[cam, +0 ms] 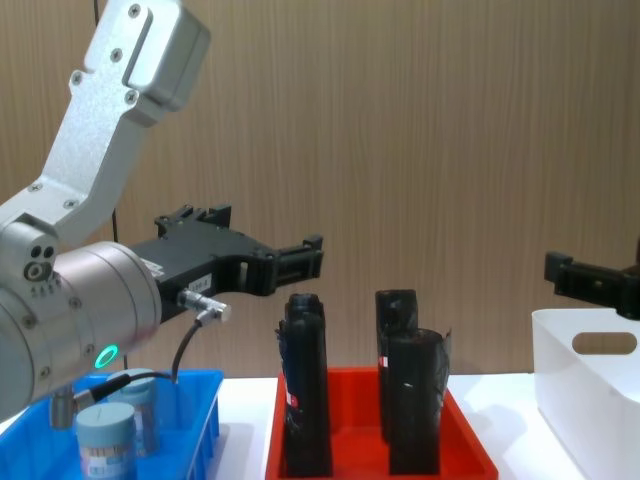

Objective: Pick the cotton swabs from the blue box and place them into the white box.

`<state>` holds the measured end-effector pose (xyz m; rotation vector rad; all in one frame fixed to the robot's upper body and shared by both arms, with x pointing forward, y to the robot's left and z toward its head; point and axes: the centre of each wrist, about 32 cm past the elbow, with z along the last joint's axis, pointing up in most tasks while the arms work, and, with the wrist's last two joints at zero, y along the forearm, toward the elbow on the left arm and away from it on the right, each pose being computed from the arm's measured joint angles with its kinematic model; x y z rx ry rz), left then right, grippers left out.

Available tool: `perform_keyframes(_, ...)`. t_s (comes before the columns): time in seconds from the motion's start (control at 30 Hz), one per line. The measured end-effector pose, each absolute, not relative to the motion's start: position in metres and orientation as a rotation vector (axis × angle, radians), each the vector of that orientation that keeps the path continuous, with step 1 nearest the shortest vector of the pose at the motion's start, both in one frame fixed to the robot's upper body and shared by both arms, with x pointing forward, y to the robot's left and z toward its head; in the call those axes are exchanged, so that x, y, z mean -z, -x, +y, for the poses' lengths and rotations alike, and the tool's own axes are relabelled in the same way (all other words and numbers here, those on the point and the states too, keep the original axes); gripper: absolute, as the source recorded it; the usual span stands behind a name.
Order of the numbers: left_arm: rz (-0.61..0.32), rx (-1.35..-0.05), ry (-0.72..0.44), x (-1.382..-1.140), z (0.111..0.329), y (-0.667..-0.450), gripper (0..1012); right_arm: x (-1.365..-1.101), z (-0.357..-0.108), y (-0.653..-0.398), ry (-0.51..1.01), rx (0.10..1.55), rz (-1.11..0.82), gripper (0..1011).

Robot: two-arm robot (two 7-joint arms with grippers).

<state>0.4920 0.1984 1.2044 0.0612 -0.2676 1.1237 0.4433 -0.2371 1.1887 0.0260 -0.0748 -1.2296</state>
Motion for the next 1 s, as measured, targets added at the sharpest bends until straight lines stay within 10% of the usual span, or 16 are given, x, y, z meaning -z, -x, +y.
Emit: perform_keyframes(1.0, -0.265, -1.125, -0.068, -1.2042, 0.1998, -0.4936, 1004, -1.1887, -0.2371, -0.4433, -0.026, 1.230, -0.075, 1002)
